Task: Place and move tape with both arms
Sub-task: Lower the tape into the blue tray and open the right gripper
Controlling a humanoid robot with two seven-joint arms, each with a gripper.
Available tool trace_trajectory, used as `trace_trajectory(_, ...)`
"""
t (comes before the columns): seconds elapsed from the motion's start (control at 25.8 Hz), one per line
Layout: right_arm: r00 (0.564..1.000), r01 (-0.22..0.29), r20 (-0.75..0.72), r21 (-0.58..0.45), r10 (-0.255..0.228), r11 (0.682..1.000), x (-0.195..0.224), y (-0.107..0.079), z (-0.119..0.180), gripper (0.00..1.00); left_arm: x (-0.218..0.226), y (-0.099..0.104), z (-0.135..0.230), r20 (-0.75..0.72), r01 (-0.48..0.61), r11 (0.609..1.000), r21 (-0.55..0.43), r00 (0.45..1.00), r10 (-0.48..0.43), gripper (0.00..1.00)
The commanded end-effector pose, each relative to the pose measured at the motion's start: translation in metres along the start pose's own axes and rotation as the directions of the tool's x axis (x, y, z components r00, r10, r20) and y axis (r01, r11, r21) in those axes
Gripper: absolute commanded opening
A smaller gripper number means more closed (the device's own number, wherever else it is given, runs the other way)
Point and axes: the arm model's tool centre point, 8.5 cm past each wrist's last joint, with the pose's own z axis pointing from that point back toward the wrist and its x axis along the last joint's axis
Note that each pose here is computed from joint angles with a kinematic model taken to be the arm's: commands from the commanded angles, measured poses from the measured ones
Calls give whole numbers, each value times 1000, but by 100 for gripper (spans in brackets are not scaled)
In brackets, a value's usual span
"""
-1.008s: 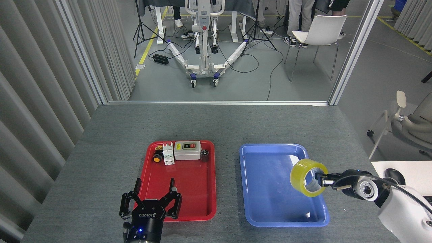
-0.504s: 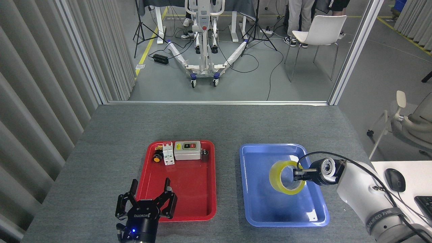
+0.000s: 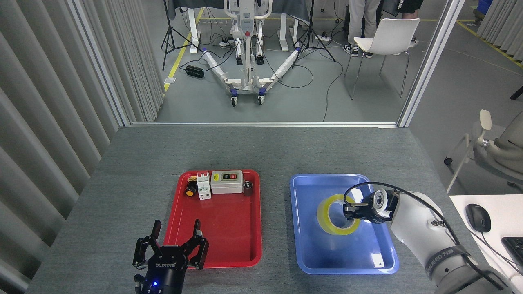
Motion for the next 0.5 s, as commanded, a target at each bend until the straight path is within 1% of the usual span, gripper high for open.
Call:
trace_trajectory(0.0,1000,0,-7,-5,0,1000,2,0,-1,27,-1,0,1,0,2,1000,4,1000,-2,100)
trace_trajectory(0.16,1000,-2,-6,-11,2,1000,2,1,-2,27,-1,-1,-2,4,-4,1000,1,1000,4,100)
trace_trajectory(0.27,1000,-2,-4,-13,2,1000,1,3,-3,31,3,-6,1,26,-16,1000,-14,1000,16,100)
trace_trajectory(0.35,1000,-1,-4,-11,1,1000,0,4,-4,32,3,-7,4,25,-18,1000,-18,1000,18,100)
trace_trajectory(0.47,1000,-3,-2,-14,3,1000,0,4,-3,36,-1,-17,12,6,-16,999,-51,1000,17,100)
